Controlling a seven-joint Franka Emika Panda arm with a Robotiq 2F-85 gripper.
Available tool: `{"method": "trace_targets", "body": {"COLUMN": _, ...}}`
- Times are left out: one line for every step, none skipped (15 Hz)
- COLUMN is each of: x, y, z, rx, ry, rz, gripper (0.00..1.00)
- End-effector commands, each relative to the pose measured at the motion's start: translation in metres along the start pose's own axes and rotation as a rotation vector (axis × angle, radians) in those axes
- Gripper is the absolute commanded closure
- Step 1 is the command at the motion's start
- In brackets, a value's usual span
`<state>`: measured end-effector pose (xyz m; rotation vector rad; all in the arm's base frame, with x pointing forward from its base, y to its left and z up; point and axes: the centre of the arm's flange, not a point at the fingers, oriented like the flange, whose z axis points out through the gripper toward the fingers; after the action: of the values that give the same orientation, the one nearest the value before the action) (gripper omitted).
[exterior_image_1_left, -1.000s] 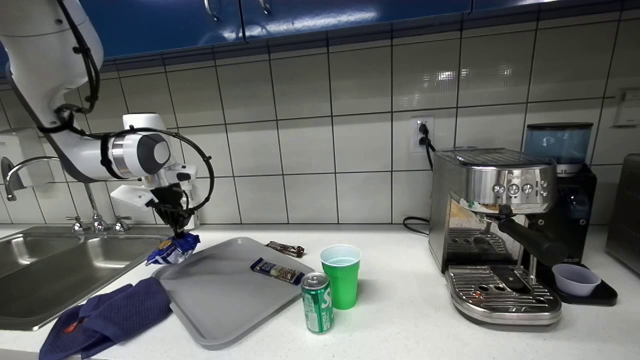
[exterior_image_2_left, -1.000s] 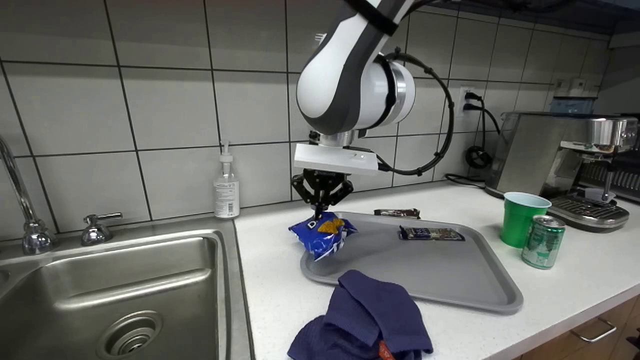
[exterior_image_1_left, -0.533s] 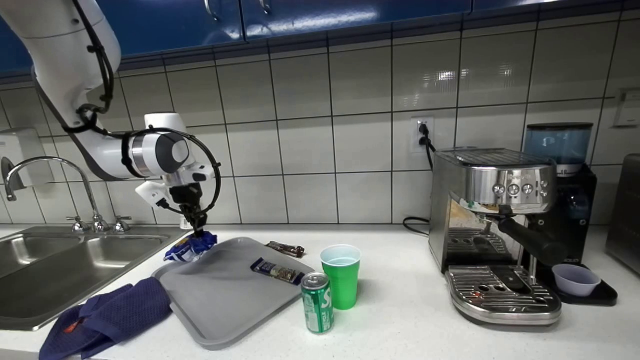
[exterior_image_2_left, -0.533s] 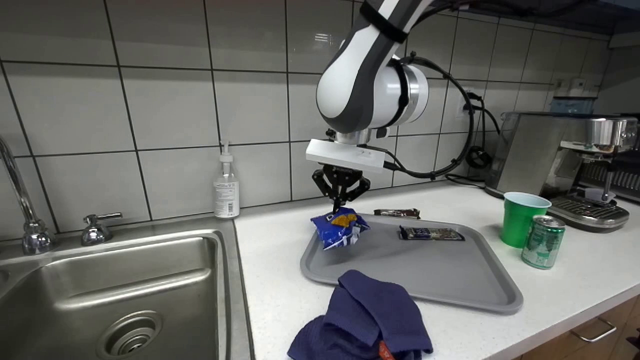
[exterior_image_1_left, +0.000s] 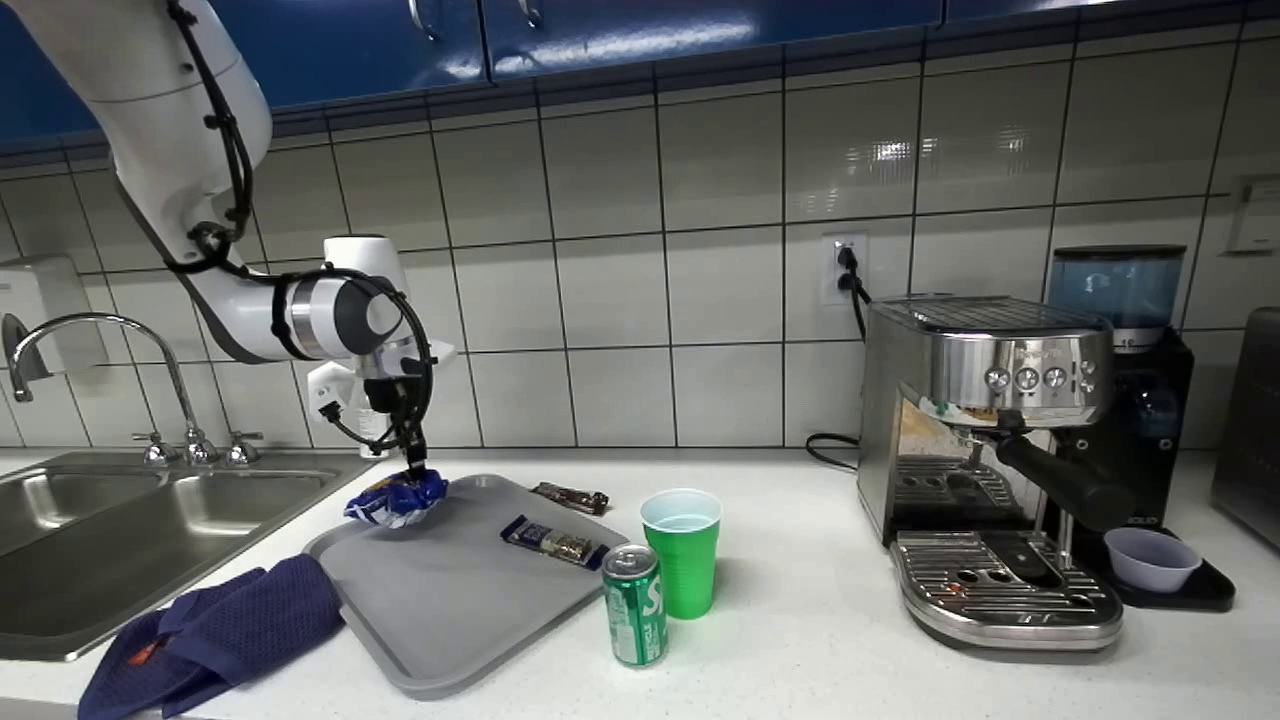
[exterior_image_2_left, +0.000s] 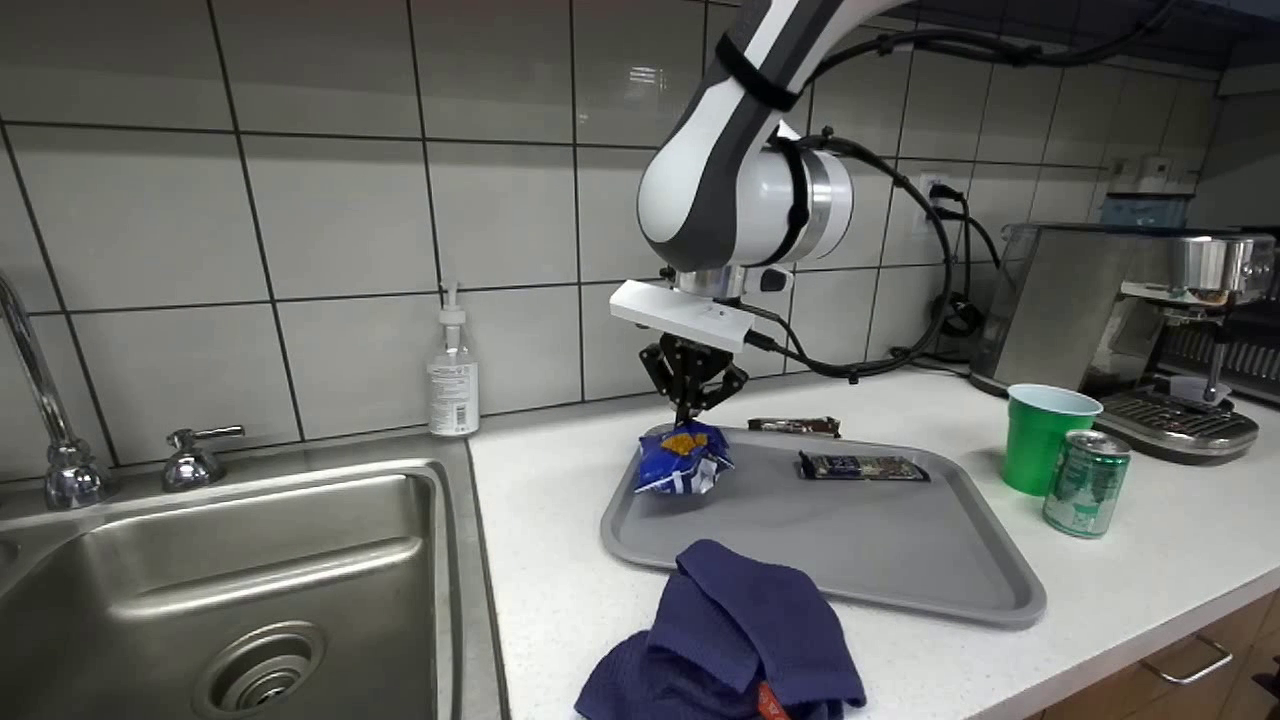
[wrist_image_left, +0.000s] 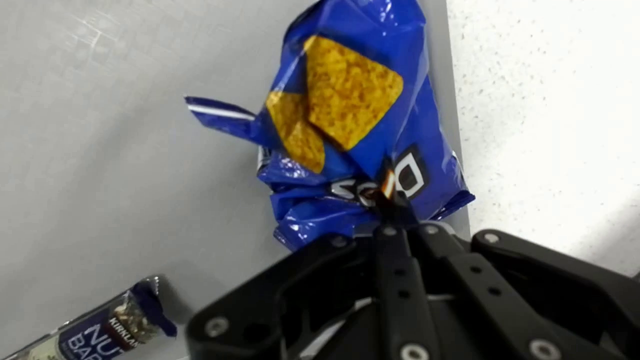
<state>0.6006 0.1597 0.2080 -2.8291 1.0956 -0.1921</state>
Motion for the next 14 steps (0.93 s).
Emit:
{"method": "trace_targets", "body": {"x": 0.024, "y": -0.006, "z": 0.004, "rx": -0.004, "ry": -0.02, "rz": 0.135, "gripper": 1.0}}
{"method": "trace_targets", "body": {"x": 0.028, "y": -0.005, "z": 0.006, "rx": -0.005, "ry": -0.017, "rz": 0.156, "gripper": 1.0}}
{"method": "trace_targets", "body": {"x": 0.031, "y": -0.004, "z": 0.007, "rx": -0.008, "ry": -0.014, "rz": 0.174, "gripper": 1.0}}
{"method": "trace_targets", "body": {"x": 0.033, "y": -0.002, "z": 0.009, "rx": -0.01, "ry": -0.001, "rz": 0.194, "gripper": 1.0}}
{"method": "trace_targets", "body": {"x": 0.036, "y": 0.0, "z": 0.011, "rx": -0.013, "ry": 0.003, "rz": 0.214, "gripper": 1.0}}
{"method": "trace_targets", "body": {"x": 0.039, "y": 0.001, "z": 0.013, "rx": -0.017, "ry": 0.005, "rz": 0.23, "gripper": 1.0}}
{"method": "trace_targets", "body": {"x": 0.041, "y": 0.002, "z": 0.014, "rx": -0.022, "ry": 0.007, "rz": 0.238, "gripper": 1.0}}
{"method": "trace_targets", "body": {"x": 0.041, "y": 0.003, "z": 0.015, "rx": -0.026, "ry": 0.012, "rz": 0.239, "gripper": 0.74}}
{"method": "trace_targets", "body": {"x": 0.041, "y": 0.004, "z": 0.016, "rx": -0.024, "ry": 0.011, "rz": 0.242, "gripper": 0.72}}
{"method": "trace_targets", "body": {"x": 0.04, "y": 0.005, "z": 0.015, "rx": -0.023, "ry": 0.011, "rz": 0.239, "gripper": 0.66}}
{"method": "trace_targets", "body": {"x": 0.039, "y": 0.006, "z": 0.013, "rx": -0.021, "ry": 0.007, "rz": 0.228, "gripper": 0.6}}
{"method": "trace_targets", "body": {"x": 0.035, "y": 0.01, "z": 0.008, "rx": -0.014, "ry": -0.017, "rz": 0.194, "gripper": 0.51}}
{"method": "trace_targets", "body": {"x": 0.031, "y": 0.014, "z": 0.003, "rx": -0.006, "ry": -0.015, "rz": 0.162, "gripper": 0.45}}
{"method": "trace_targets", "body": {"x": 0.026, "y": 0.019, "z": -0.002, "rx": 0.002, "ry": -0.009, "rz": 0.125, "gripper": 0.36}}
